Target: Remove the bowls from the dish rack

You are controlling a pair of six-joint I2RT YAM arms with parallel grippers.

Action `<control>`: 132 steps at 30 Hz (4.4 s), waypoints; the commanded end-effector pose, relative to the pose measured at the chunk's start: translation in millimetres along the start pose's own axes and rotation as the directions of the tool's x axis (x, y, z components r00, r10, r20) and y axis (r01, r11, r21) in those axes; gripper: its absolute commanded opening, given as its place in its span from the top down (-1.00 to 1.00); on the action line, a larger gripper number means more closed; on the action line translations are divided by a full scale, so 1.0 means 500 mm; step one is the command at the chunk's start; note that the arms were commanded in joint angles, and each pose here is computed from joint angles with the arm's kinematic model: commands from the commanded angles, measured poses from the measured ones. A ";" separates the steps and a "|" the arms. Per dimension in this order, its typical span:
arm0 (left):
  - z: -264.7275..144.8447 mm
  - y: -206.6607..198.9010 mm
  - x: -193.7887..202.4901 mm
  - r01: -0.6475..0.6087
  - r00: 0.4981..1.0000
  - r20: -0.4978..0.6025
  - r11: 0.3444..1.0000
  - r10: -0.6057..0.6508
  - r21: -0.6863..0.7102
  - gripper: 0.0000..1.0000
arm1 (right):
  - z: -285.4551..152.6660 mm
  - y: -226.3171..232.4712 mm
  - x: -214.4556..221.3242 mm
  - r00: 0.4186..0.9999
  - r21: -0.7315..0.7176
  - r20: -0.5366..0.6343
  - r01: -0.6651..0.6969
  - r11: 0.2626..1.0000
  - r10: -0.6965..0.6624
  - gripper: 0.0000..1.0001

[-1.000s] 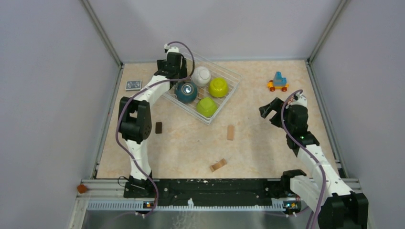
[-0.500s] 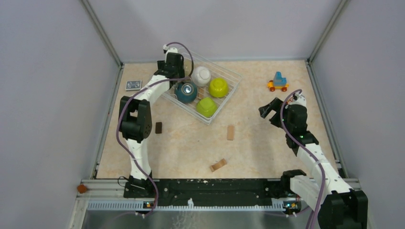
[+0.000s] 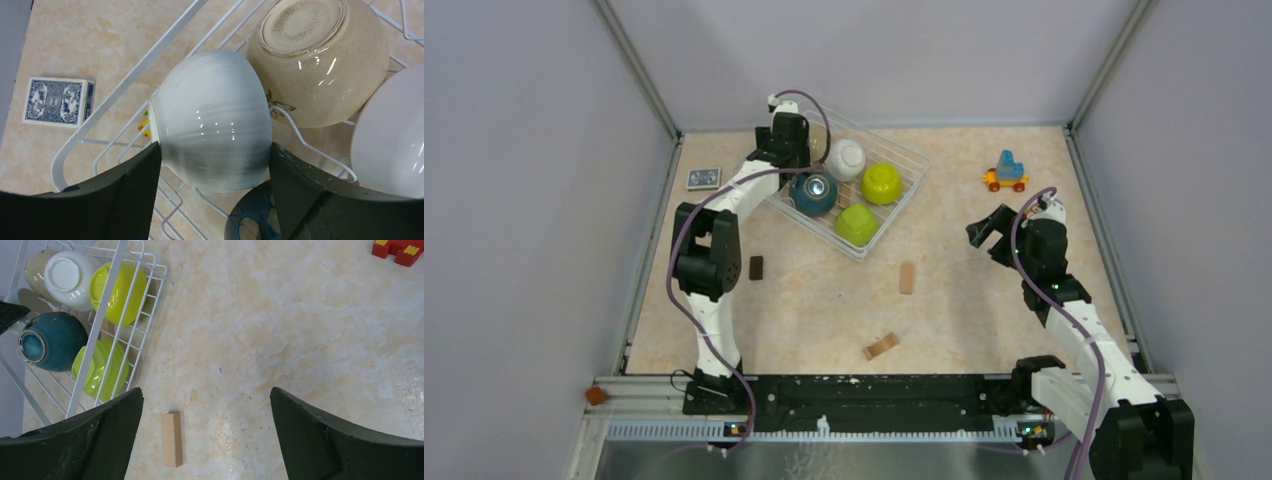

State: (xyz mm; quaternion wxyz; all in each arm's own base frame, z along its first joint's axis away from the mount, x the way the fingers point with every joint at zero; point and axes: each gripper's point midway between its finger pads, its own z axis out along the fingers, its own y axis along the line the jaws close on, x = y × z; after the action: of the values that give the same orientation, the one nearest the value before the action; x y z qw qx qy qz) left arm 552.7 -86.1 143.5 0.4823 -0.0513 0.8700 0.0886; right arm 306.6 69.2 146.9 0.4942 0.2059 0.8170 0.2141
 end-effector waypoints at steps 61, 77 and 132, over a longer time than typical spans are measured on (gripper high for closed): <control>-0.164 0.098 -0.110 0.260 0.953 0.178 0.963 -0.245 -0.066 -0.71 | -0.025 0.041 -0.053 0.998 -0.045 0.064 0.015 0.999 -0.012 -0.95; -0.097 0.186 -0.051 0.433 0.899 0.105 0.897 -0.424 -0.086 -0.42 | -0.026 0.033 -0.053 0.998 -0.027 0.066 0.016 1.000 -0.014 -0.95; -0.289 0.013 -0.155 0.463 0.827 0.029 0.710 -0.561 0.531 1.00 | -0.038 0.109 -0.099 0.998 -0.119 0.044 0.049 0.992 -0.044 -0.89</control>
State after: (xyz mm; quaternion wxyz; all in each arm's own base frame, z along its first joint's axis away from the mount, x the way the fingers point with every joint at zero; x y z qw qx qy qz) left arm 479.4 -62.8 222.8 0.5200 -0.2025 0.8133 -0.1645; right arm 312.1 73.5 193.8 0.5183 0.1838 0.8039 0.2266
